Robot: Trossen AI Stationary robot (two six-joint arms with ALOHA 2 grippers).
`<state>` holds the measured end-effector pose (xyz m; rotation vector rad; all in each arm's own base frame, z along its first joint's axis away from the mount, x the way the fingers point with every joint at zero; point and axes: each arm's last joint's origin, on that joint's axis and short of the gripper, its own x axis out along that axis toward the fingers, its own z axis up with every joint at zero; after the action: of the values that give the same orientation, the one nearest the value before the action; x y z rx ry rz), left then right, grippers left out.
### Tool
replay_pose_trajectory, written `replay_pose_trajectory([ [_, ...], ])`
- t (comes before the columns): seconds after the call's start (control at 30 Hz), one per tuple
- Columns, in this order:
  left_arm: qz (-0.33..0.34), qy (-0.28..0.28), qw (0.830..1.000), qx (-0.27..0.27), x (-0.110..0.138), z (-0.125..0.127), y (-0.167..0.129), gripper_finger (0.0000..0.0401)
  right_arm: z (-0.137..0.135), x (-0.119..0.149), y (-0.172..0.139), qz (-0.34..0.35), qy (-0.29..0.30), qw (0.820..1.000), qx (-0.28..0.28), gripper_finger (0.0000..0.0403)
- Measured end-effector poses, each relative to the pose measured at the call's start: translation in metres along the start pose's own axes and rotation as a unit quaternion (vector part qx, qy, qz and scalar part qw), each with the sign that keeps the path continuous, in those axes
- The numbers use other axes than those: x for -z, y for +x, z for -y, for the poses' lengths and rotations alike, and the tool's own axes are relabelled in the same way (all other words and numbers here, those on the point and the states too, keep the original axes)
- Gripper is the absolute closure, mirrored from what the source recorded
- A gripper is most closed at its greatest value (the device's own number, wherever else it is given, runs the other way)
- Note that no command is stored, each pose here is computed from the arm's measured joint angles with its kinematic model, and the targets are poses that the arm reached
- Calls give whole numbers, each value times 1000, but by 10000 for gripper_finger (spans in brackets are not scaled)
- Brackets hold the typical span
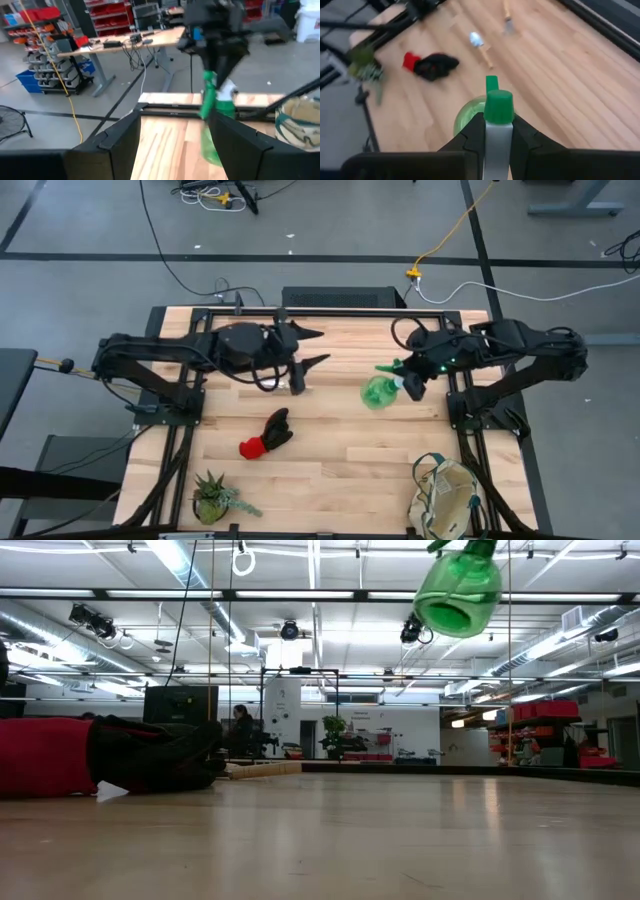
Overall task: Pick & Place Garden tools in Gardening bag
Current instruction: Put the green spray bottle into the gardening bag
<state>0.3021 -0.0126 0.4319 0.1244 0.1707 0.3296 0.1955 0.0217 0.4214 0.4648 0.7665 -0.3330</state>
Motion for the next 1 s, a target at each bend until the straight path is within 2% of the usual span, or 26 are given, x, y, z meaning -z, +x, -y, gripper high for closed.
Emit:
replay_pose_trajectory([
  [0.27,17,-21,1000,-16,-8,-15,-13,161,-12,11,-4,-33,-98,993,-56,348],
  [0.5,19,-20,998,-59,-10,-21,-17,160,-22,21,-9,-54,-187,975,-103,348],
  [0.63,19,-22,996,-87,-11,-23,-17,160,-25,28,-16,-68,-201,968,-130,348],
  [0.8,18,-22,996,-88,-10,-23,-17,160,-25,38,-28,-86,-207,962,-156,348],
  [1.0,17,-22,995,-96,-10,-23,-17,160,-24,48,-43,-105,-226,945,-211,348],
])
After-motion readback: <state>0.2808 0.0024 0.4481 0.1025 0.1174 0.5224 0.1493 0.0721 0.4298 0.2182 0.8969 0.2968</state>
